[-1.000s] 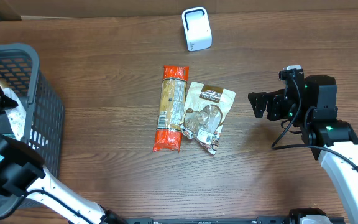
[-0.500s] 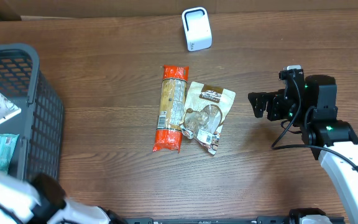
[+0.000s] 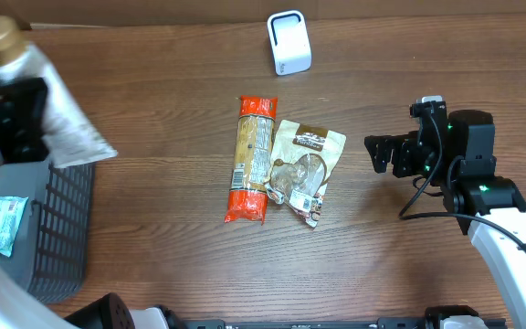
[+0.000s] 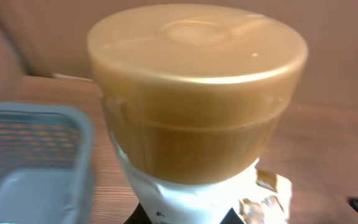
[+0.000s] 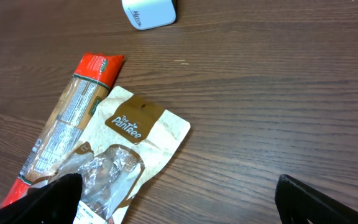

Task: Scan the item barcode
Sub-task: 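Place the white tube left of the spaghetti pack and release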

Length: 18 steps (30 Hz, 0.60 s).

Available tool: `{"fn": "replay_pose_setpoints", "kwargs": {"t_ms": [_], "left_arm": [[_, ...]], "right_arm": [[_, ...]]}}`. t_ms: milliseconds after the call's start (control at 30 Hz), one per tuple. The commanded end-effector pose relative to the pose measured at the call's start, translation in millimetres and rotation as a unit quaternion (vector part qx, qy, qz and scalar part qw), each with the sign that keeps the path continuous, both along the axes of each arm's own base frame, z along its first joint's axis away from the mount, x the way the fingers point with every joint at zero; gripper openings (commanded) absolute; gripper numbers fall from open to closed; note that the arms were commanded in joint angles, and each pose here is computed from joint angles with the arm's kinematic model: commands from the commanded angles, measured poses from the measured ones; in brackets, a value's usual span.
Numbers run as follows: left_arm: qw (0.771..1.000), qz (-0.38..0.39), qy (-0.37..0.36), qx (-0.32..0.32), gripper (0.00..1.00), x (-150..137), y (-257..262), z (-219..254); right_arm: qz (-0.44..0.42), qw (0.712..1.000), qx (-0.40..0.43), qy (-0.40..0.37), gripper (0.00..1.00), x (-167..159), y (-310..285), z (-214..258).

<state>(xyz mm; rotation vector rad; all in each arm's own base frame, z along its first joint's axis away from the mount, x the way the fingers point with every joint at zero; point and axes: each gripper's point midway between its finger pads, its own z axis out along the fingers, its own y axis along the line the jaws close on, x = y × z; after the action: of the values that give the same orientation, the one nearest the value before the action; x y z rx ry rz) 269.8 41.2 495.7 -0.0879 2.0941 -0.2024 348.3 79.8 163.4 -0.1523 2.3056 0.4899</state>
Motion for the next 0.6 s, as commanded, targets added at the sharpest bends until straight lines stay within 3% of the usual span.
{"fn": "replay_pose_setpoints", "kwargs": {"t_ms": [0,133,333,567], "left_arm": [[0.998,-0.043,0.036,-0.024,0.05,14.9,-22.6,-18.7],[0.989,-0.07,0.126,-0.033,0.04,29.9,-42.8,-66.9],[0.954,-0.109,0.277,-0.035,0.04,49.5,-74.4,-165.8],[0.933,-0.121,0.336,-0.053,0.04,77.4,-109.9,-274.6]], "right_arm": [[0.006,1.0,0.001,-0.014,1.0,5.0,3.1,10.3],[0.006,1.0,0.001,-0.014,1.0,5.0,3.1,10.3],[0.006,1.0,0.001,-0.014,1.0,5.0,3.1,10.3],[0.006,1.0,0.001,-0.014,1.0,5.0,3.1,10.3]]}}
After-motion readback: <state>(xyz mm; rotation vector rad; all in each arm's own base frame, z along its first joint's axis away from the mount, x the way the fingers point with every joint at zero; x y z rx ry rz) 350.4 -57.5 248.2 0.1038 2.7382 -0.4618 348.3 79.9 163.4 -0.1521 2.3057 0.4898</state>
